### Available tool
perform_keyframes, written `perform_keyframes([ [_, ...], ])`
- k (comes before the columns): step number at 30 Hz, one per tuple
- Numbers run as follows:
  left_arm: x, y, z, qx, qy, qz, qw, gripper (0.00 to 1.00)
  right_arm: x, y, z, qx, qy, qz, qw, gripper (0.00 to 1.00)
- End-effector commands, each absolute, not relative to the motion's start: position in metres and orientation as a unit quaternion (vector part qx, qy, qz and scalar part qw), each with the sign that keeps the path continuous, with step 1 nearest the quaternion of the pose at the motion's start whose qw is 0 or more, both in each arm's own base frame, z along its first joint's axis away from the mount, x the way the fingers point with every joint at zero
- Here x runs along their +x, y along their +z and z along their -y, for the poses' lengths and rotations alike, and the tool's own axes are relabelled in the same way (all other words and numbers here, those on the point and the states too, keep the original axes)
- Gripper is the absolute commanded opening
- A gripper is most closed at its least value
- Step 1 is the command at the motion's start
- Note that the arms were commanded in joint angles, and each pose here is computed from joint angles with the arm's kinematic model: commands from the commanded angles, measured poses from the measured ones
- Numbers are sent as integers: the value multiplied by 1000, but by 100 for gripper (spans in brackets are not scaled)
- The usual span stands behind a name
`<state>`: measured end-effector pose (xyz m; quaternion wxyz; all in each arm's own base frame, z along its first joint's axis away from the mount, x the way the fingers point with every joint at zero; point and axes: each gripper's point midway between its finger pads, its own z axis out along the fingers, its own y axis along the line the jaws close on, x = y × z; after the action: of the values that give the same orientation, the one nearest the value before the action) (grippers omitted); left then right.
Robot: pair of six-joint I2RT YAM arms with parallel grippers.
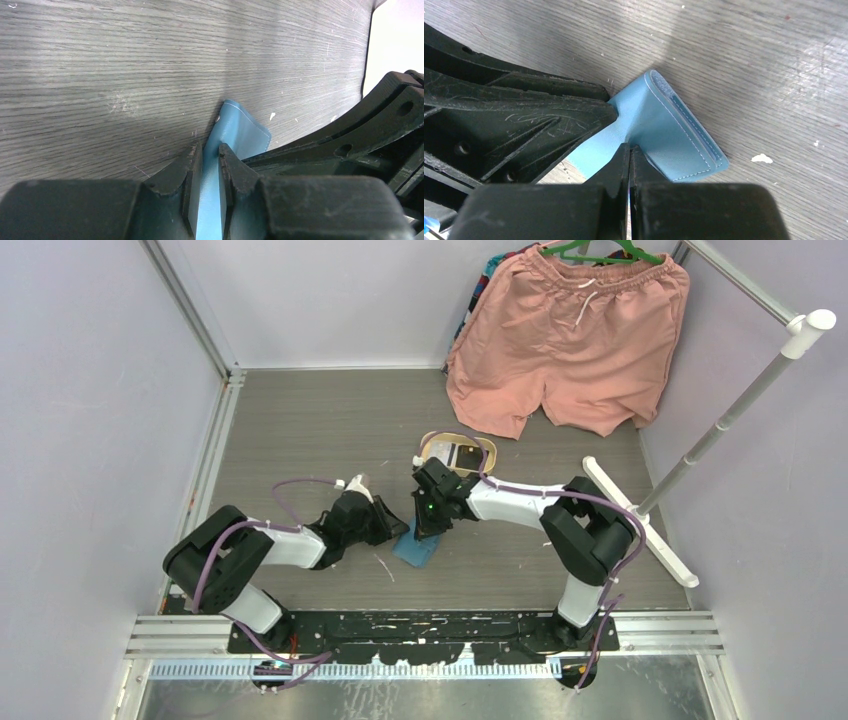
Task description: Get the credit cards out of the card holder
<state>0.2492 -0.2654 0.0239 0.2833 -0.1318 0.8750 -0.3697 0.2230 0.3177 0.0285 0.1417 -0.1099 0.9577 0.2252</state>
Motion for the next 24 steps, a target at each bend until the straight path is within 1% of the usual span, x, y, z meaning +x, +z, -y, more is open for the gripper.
perform_keyframes([
  [1,234,-6,248,-129,-319,-902,260,20,197,30,-307,-127,223,-961,104,1],
  [18,234,-7,248,-126,-316,-904,258,20,206,48,-318,-110,256,-951,133,1],
  [24,235,-6,249,-124,-317,-904,258,20,219,56,-322,-97,258,-948,161,1],
])
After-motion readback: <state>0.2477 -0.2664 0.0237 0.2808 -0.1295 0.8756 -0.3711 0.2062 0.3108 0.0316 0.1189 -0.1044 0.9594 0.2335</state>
